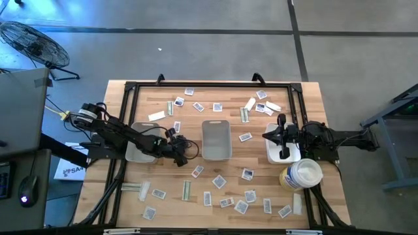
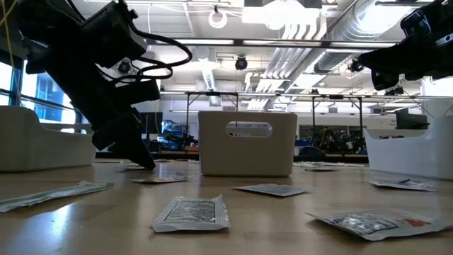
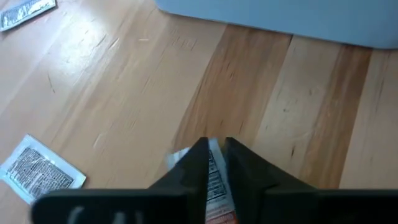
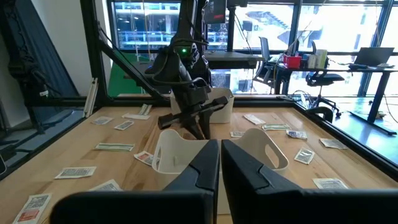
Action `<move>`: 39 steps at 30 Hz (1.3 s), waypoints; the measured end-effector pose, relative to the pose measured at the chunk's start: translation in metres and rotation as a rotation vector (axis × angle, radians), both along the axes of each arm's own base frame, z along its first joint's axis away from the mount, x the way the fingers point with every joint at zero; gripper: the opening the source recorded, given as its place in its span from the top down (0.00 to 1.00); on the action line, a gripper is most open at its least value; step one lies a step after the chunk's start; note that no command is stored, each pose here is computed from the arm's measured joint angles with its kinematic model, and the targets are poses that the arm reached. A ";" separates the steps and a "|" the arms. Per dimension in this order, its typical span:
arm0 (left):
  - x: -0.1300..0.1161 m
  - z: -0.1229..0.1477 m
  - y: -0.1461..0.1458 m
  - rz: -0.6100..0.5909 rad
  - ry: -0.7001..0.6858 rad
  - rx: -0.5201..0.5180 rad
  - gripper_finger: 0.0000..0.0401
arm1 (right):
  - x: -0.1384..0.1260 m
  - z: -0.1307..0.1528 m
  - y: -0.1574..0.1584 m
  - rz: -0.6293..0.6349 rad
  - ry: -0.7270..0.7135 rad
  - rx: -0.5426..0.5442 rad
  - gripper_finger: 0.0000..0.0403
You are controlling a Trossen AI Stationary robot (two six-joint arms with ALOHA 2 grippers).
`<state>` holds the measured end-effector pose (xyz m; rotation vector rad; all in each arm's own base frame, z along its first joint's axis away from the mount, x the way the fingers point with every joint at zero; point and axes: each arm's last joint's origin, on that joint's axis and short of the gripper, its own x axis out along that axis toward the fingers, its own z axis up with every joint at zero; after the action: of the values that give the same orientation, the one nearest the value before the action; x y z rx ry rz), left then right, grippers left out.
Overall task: Pick & Place First Aid Supplies
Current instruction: Put the ointment pack into the right gray bin
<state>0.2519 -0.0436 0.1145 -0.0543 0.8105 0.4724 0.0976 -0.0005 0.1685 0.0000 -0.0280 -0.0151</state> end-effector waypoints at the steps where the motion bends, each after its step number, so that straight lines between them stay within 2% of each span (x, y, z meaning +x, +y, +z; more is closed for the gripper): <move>1: 0.000 0.000 0.000 0.003 0.000 -0.002 0.95 | 0.000 0.000 0.000 0.000 0.000 0.000 0.97; 4: 0.000 0.000 0.000 0.006 -0.002 -0.008 0.99 | 0.000 0.000 0.000 0.000 0.000 0.000 0.97; 11: 0.003 0.003 -0.001 0.005 -0.022 -0.010 1.00 | 0.000 0.000 0.000 0.000 0.000 0.000 0.97; 20: 0.019 0.019 -0.006 -0.073 -0.044 -0.023 1.00 | 0.000 0.000 0.000 0.000 0.000 0.000 0.97; 26: 0.017 0.018 -0.005 -0.001 -0.020 -0.040 0.99 | 0.000 0.000 0.000 0.000 0.000 0.000 0.97; 31: 0.015 0.017 -0.004 0.065 -0.025 -0.067 0.90 | 0.000 0.000 0.000 0.000 0.000 0.000 0.97; 36: 0.018 0.020 -0.002 0.130 -0.061 -0.087 0.73 | 0.000 0.000 0.000 0.000 0.000 0.000 0.97; 39: 0.021 0.024 0.002 0.179 -0.058 -0.148 0.66 | 0.000 0.000 0.000 0.000 0.000 0.000 0.97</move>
<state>0.2729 -0.0413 0.1384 -0.2787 0.7856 0.5767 0.0976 -0.0005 0.1685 0.0000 -0.0279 -0.0154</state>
